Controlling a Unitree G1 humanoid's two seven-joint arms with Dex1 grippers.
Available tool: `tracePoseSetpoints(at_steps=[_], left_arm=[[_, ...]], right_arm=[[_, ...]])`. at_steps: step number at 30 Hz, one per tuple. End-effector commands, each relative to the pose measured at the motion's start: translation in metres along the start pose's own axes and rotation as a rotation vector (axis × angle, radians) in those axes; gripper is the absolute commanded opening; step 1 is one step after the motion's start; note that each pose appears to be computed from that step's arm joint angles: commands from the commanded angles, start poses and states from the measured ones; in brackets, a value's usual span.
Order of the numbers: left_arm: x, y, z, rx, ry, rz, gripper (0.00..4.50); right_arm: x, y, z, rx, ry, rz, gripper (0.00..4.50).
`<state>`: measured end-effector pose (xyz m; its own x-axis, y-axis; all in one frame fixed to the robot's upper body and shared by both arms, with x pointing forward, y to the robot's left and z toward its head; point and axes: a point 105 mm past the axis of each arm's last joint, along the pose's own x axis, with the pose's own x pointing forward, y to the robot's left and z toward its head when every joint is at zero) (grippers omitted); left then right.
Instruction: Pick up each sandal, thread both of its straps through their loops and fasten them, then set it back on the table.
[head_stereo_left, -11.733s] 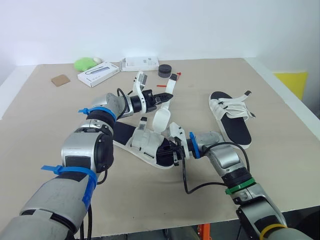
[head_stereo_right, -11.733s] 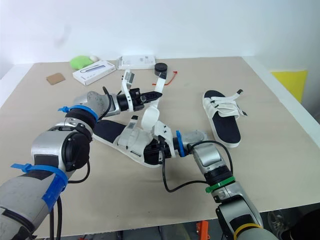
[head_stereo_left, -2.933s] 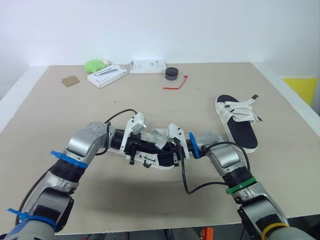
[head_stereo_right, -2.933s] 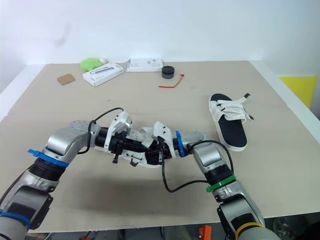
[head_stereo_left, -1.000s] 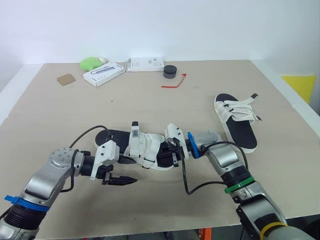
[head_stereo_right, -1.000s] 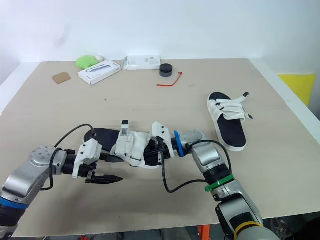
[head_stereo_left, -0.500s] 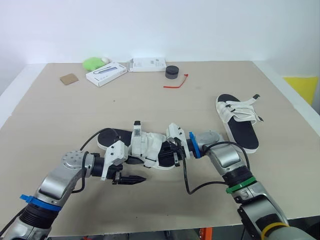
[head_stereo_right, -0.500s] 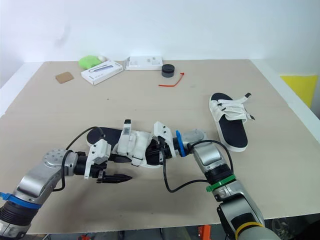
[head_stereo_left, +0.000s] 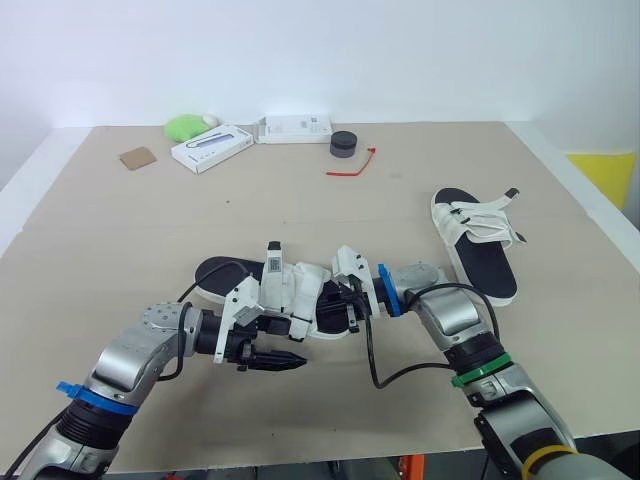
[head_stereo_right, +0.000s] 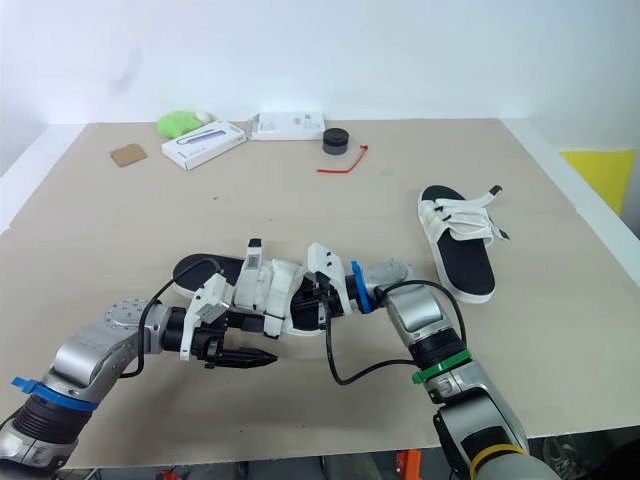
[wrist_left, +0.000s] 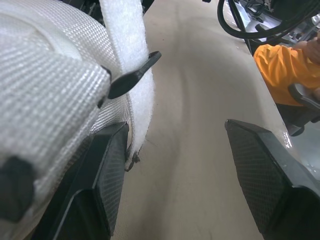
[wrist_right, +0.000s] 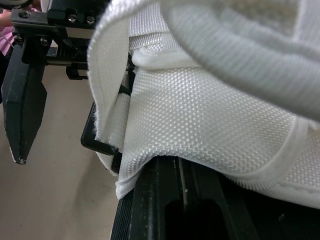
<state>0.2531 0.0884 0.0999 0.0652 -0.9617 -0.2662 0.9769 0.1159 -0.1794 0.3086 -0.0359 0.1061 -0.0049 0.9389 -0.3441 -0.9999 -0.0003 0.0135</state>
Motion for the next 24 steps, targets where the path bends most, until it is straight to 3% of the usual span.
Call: tracePoseSetpoints(at_steps=[1,4,5,12,19,24], left_arm=[[0.001,0.002,0.007,0.038,-0.01,-0.01,1.77],[-0.002,0.002,0.004,0.037,-0.001,-0.015,0.14],[-0.003,0.001,0.003,0.035,0.003,-0.019,0.06],[-0.012,-0.006,0.004,-0.006,0.027,-0.062,0.06],[-0.056,-0.066,0.009,-0.247,0.173,-0.365,0.06],[-0.063,-0.076,0.035,-0.303,0.078,-0.432,0.06]], right_arm=[[0.008,0.006,-0.02,0.063,0.052,0.017,0.0],[0.007,0.006,-0.021,0.066,0.052,0.014,0.0],[0.007,0.006,-0.021,0.066,0.053,0.014,0.0],[0.007,0.005,-0.02,0.066,0.051,0.013,0.0],[0.005,0.005,-0.021,0.066,0.059,0.014,0.0],[0.005,0.005,-0.021,0.065,0.06,0.017,0.0]])
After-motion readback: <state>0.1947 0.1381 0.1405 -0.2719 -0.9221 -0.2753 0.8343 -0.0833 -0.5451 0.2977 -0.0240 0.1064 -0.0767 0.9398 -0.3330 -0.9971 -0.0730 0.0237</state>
